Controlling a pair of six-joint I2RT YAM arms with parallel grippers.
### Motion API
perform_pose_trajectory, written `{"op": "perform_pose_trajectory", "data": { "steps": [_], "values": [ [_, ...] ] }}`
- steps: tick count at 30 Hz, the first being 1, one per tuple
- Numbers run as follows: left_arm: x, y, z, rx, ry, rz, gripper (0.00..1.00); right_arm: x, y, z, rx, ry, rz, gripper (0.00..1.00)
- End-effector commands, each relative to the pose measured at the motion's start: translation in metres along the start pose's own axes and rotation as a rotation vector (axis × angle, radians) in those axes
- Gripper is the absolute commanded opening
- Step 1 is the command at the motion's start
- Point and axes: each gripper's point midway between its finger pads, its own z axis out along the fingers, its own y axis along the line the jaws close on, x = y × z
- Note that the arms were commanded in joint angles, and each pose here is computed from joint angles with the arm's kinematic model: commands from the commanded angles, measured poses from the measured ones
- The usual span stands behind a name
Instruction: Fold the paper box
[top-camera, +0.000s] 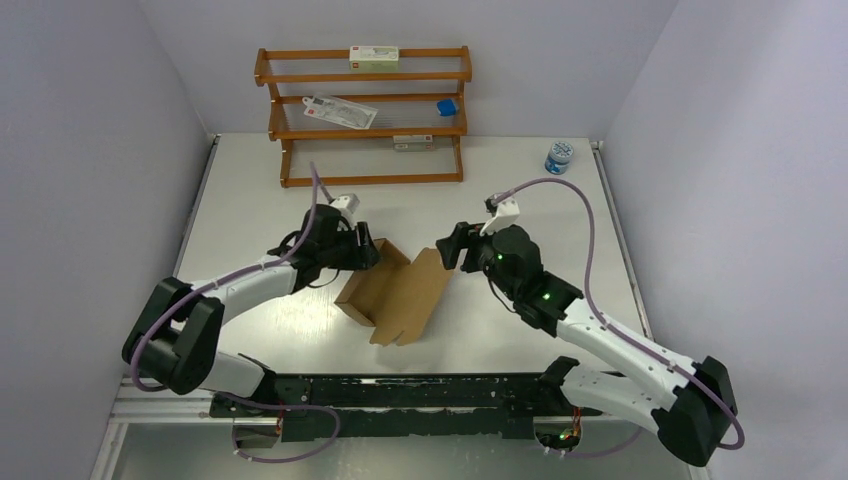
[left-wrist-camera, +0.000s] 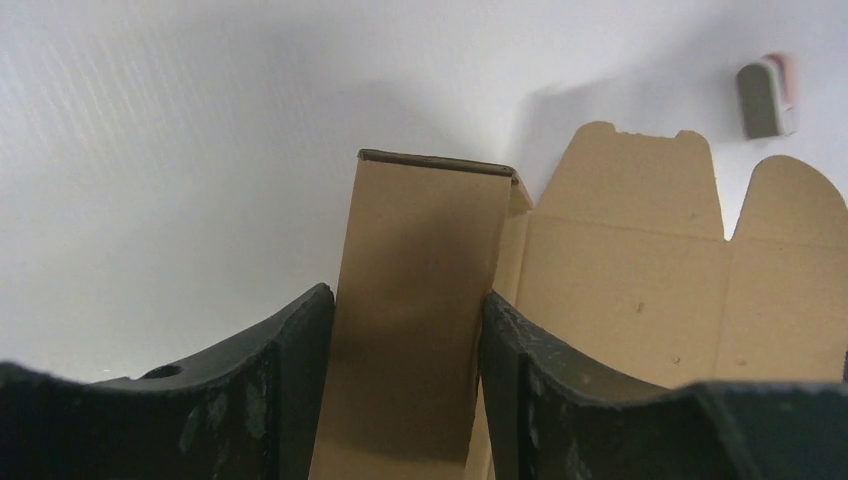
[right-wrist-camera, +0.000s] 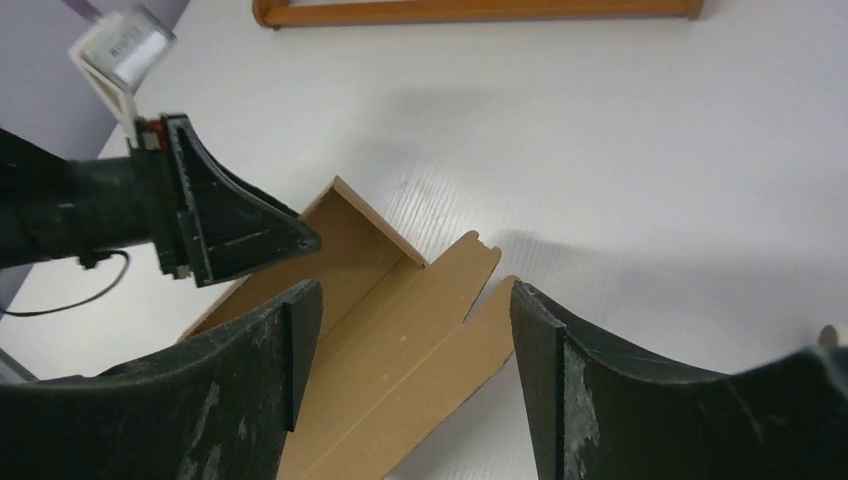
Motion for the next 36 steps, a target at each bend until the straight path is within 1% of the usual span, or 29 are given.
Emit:
{"op": "perform_pose_trajectory", "data": {
  "steps": [1, 6, 8, 12, 14, 19, 23, 26, 28, 32, 36],
  "values": [
    [0.005, 0.006, 0.005, 0.125, -0.017, -0.177, 0.57, -0.012, -0.007, -0.016, 0.037, 0.008, -0.036, 0.73],
    [0.013, 0.023, 0.009, 0.139, -0.037, -0.293, 0.59, -0.018, -0.003, -0.021, 0.011, -0.012, -0.023, 0.74],
    [0.015, 0.03, 0.009, 0.134, -0.048, -0.328, 0.61, -0.017, 0.0, -0.019, 0.001, 0.0, -0.021, 0.75],
    [0.017, 0.043, 0.004, 0.093, -0.066, -0.362, 0.76, -0.011, 0.008, -0.012, -0.03, 0.038, -0.022, 0.76],
    [0.017, 0.05, -0.001, 0.061, -0.083, -0.364, 0.81, -0.006, 0.012, -0.007, -0.044, 0.061, -0.022, 0.76],
    [0.017, 0.067, -0.024, -0.048, -0.123, -0.337, 0.89, 0.004, 0.022, 0.003, -0.09, 0.104, -0.015, 0.76],
    [0.024, 0.077, -0.045, -0.131, -0.129, -0.325, 0.91, 0.01, 0.026, 0.008, -0.108, 0.131, -0.017, 0.76],
    [0.034, 0.077, -0.056, -0.135, -0.127, -0.335, 0.91, 0.012, 0.029, 0.01, -0.122, 0.137, -0.01, 0.76],
    [0.042, 0.074, -0.059, -0.111, -0.12, -0.344, 0.91, 0.014, 0.031, 0.01, -0.136, 0.14, -0.001, 0.76],
    [0.062, 0.063, -0.06, -0.043, -0.058, -0.37, 0.87, 0.018, 0.032, 0.011, -0.146, 0.153, 0.004, 0.76],
    [0.07, 0.051, -0.065, 0.035, -0.058, -0.399, 0.85, 0.017, 0.022, 0.011, -0.092, 0.15, -0.02, 0.76]
  ]
}}
